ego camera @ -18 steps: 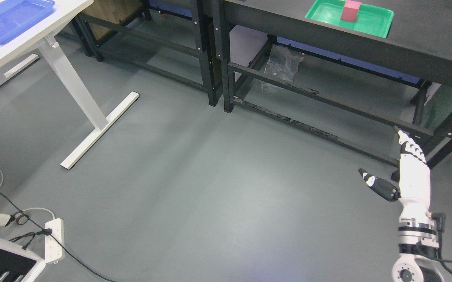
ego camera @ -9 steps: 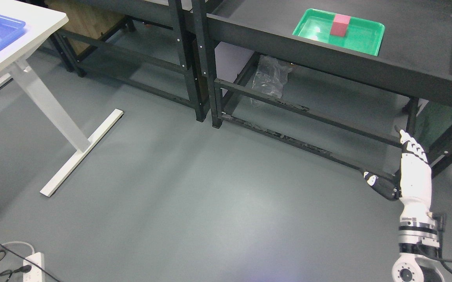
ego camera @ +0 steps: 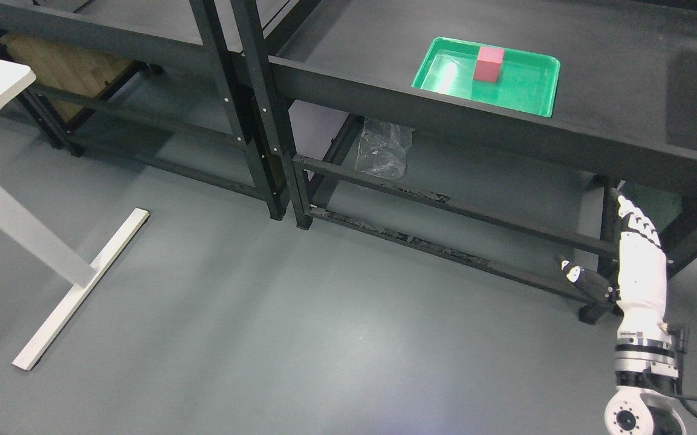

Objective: Pick pink block from left shelf to tray
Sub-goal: 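Drive toward the shelf holding the green tray with the pink block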

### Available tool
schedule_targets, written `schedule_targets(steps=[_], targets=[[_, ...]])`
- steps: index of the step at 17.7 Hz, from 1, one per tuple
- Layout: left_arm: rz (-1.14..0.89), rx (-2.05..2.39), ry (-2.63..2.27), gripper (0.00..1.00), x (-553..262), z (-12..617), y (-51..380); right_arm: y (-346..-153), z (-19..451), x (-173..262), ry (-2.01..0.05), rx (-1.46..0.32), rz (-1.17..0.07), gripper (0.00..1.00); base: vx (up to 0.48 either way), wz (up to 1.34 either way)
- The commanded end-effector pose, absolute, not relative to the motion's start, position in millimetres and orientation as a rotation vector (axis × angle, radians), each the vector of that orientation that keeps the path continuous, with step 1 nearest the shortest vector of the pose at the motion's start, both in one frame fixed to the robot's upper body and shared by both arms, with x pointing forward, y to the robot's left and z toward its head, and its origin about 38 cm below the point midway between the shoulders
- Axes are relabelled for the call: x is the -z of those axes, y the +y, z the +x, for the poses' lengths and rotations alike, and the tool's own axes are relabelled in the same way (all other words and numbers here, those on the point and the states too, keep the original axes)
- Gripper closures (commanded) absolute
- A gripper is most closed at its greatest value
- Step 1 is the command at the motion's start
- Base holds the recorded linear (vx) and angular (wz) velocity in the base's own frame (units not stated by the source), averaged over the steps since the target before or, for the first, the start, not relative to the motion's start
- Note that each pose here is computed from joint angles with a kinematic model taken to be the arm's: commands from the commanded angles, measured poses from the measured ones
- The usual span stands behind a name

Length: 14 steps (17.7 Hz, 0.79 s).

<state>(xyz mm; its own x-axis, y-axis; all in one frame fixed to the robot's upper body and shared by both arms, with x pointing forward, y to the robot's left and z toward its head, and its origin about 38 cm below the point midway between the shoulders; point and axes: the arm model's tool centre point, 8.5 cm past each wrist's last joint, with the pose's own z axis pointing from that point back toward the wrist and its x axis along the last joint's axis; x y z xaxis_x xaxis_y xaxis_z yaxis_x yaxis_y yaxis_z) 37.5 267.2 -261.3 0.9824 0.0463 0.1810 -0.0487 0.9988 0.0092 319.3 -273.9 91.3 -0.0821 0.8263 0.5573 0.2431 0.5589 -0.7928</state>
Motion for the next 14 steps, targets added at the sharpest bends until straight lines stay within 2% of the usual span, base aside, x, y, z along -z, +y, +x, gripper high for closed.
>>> schedule_targets(steps=[1,14], targets=[[0.031,-0.045,-0.174,0.0,260.6,31.5,278.4,-273.7,320.4,-92.4,-1.627,-0.619,-0.92,0.0,0.284,-0.14],[0.031,-0.045,-0.174,0.0,260.6,31.5,278.4,-268.4,321.0,-91.8,-1.632,-0.611,-0.905,0.0,0.281,-0.03]])
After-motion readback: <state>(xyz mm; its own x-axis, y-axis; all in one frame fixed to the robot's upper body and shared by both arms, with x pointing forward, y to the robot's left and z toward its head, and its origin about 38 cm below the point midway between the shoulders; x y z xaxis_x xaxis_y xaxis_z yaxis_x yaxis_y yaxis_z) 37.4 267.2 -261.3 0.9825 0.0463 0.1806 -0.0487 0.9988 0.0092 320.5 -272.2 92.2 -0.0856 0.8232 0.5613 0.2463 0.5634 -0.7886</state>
